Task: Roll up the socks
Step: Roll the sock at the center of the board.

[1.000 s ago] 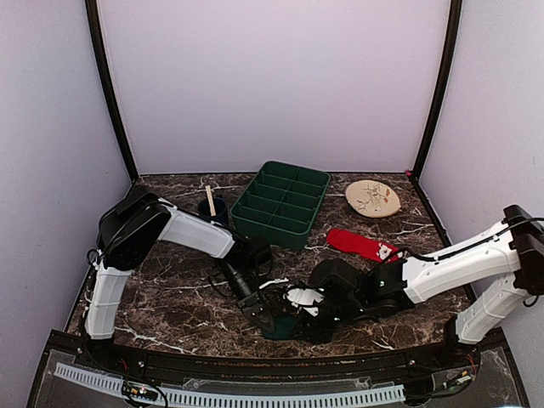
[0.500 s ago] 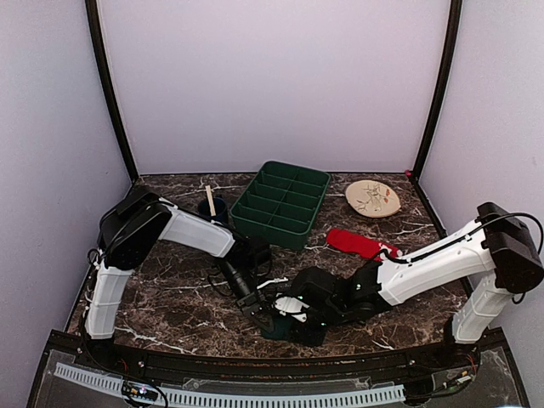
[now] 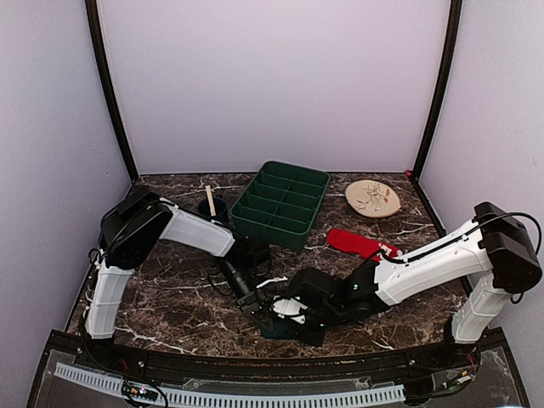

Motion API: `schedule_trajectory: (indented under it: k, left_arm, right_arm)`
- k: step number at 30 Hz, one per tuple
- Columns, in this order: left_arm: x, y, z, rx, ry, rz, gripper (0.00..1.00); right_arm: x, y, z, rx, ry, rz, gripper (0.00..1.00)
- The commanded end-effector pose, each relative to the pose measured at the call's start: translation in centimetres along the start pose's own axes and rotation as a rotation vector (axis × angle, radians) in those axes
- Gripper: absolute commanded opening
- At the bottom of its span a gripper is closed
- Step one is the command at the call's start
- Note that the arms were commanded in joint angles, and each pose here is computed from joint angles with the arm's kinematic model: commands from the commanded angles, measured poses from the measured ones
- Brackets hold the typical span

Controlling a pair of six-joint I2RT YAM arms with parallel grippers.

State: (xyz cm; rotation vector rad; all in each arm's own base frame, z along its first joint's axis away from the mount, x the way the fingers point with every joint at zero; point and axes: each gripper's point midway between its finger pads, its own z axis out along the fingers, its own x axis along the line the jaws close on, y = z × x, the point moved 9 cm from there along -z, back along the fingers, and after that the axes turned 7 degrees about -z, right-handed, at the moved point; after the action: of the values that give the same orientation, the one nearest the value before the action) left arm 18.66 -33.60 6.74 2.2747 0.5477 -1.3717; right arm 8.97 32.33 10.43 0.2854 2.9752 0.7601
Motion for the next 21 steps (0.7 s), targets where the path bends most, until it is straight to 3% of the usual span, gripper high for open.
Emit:
schedule_trajectory:
  k: [1,13,21]
  left_arm:
    - [0.2,0.6,-0.9,-0.017,0.048,0.0,0.24]
    - [-0.4,0.2,-3.6,-0.156,0.101,0.008,0.3]
    - [-0.8,-0.4,-5.5,-0.273,0.251,0.033,0.33]
  right_arm:
    - [0.2,0.0,0.4,0.003,0.032,0.003,0.02]
    - [-0.8,-0.8,0.4,-0.023,0.118,0.13,0.0]
    - [-1.5,-1.1,0.3,-0.051,0.199,0.232,0.0]
